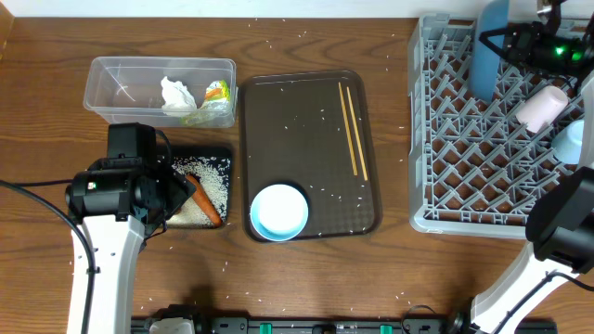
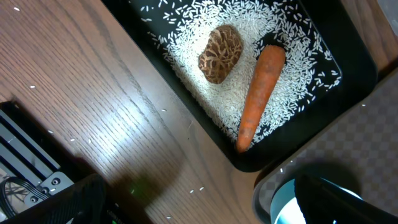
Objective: Sort waste into correct bins and load items into the dishwasher rack
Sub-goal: 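Lower the blue plate into the rack and open the right gripper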
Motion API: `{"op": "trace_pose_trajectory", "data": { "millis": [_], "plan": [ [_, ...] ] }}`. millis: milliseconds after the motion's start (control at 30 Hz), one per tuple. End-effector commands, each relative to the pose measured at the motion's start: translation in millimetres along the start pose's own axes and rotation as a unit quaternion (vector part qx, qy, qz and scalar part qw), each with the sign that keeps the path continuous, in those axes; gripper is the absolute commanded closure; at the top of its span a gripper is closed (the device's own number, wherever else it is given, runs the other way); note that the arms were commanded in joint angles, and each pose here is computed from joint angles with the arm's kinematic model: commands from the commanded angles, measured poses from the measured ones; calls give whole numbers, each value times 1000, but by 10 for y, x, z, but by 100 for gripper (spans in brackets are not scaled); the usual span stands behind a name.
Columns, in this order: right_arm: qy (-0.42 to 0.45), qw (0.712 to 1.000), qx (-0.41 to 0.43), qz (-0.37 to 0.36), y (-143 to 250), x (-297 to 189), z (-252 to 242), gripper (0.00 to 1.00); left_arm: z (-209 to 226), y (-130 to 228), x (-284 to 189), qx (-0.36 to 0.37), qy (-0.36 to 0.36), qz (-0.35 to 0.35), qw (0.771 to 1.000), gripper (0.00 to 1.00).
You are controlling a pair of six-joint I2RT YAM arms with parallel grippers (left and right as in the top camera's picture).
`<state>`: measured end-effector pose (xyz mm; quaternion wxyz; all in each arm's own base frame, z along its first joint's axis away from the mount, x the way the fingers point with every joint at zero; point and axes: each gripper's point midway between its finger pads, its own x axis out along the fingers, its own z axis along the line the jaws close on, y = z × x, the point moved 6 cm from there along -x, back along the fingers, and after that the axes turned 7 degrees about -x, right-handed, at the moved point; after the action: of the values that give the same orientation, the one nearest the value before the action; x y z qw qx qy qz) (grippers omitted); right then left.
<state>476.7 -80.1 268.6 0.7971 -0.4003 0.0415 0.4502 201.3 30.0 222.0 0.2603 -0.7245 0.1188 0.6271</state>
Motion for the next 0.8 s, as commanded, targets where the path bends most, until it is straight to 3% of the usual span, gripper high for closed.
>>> {"op": "trace_pose_trajectory", "data": {
  "millis": [0,233,400,467,567,633,700,733,767],
  "plan": [
    [113,993,44,9,125,-128,-515,99,22,-19,5,7,-8,-6,1000,2],
    [223,972,71,28,154,-378,-673,99,22,-19,5,7,-8,-6,1000,2],
    [315,945,71,43,74,-641,-603,91,22,-19,5,7,-8,-6,1000,2],
    [336,938,69,44,34,-728,-548,82,22,-18,5,7,-8,-6,1000,2],
    [352,933,68,45,-10,-823,-448,81,22,-19,5,7,-8,-6,1000,2],
    [355,931,68,47,-26,-860,-382,66,22,-19,5,7,-8,-6,1000,2],
    [353,932,67,49,-32,-867,-325,41,22,-18,5,7,-8,-6,1000,2],
    [353,932,66,49,-37,-870,-308,34,22,-19,5,7,-8,-6,1000,2],
    [353,932,66,50,-41,-866,-292,33,22,-18,5,7,-8,-6,1000,2]
  ]
}}
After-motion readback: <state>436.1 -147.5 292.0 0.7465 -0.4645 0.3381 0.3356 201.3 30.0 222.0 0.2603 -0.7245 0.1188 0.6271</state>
